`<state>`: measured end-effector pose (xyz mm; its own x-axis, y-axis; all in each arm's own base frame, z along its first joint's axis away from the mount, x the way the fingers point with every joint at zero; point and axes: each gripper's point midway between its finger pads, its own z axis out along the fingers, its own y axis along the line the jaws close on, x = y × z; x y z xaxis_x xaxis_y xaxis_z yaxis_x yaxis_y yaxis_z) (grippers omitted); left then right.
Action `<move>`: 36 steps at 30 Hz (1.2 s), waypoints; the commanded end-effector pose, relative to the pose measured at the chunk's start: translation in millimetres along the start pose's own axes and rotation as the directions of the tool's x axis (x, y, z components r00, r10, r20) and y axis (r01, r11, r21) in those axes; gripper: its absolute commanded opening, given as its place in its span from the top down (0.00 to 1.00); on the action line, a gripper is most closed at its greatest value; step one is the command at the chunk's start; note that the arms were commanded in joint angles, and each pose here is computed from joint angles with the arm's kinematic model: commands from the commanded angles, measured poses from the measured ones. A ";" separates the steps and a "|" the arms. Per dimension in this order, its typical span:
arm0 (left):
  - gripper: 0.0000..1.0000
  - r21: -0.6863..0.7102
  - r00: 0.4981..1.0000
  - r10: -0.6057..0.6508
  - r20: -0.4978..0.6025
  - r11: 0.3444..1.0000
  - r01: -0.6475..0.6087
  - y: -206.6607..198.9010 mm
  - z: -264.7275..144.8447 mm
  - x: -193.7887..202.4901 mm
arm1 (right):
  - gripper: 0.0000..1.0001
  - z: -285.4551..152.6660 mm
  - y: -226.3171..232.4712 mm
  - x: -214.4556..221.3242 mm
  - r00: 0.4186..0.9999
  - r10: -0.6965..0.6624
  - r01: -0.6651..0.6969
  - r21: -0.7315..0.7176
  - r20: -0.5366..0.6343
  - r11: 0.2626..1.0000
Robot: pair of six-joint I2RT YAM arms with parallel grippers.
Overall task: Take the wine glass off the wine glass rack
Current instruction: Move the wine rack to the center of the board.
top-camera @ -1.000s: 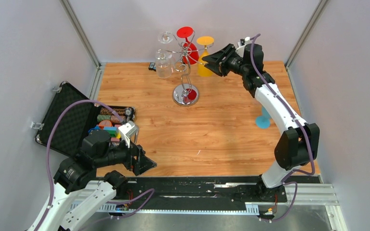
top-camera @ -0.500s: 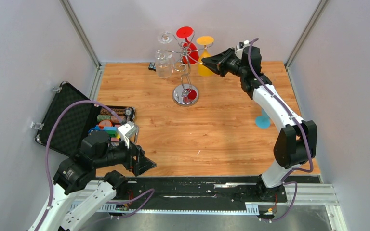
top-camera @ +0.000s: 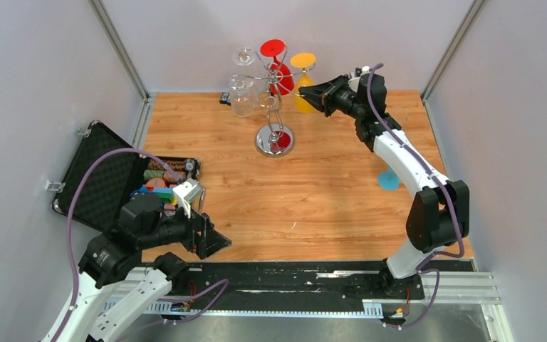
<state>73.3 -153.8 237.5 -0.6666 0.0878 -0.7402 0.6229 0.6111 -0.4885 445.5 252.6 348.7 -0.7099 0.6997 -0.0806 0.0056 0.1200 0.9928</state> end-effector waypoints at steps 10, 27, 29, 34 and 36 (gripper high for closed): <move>0.00 -0.009 0.997 -0.005 0.076 1.000 0.005 -5.9 -8.0 -19.5 | 1.00 -24.7 26.8 4.8 0.999 -0.018 0.021 -0.059 0.050 0.998; 0.00 -0.007 0.994 -0.008 0.105 1.000 0.009 -10.0 -16.1 -22.3 | 1.00 -50.9 50.6 11.9 0.997 -0.013 0.017 -0.059 0.077 0.998; 0.00 -0.008 0.994 -0.012 0.109 1.000 0.013 -10.3 -17.0 -22.7 | 1.00 -54.8 53.3 13.5 0.997 -0.014 0.019 -0.058 0.079 0.998; 0.00 -0.003 0.993 -0.017 0.113 1.000 0.018 -11.6 -18.8 -21.9 | 1.00 -68.5 51.4 20.2 0.997 -0.012 0.016 -0.038 0.083 0.999; 0.00 -0.002 0.993 -0.019 0.118 1.000 0.019 -12.0 -19.7 -22.0 | 1.00 -74.1 49.7 23.5 0.996 -0.012 0.015 -0.032 0.085 0.999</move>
<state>73.4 -149.2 252.8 -0.6536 0.0206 -0.7565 0.5994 0.6245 -0.5008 406.3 233.1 352.4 -0.6581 0.7514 -0.0481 0.0889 0.1410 0.9860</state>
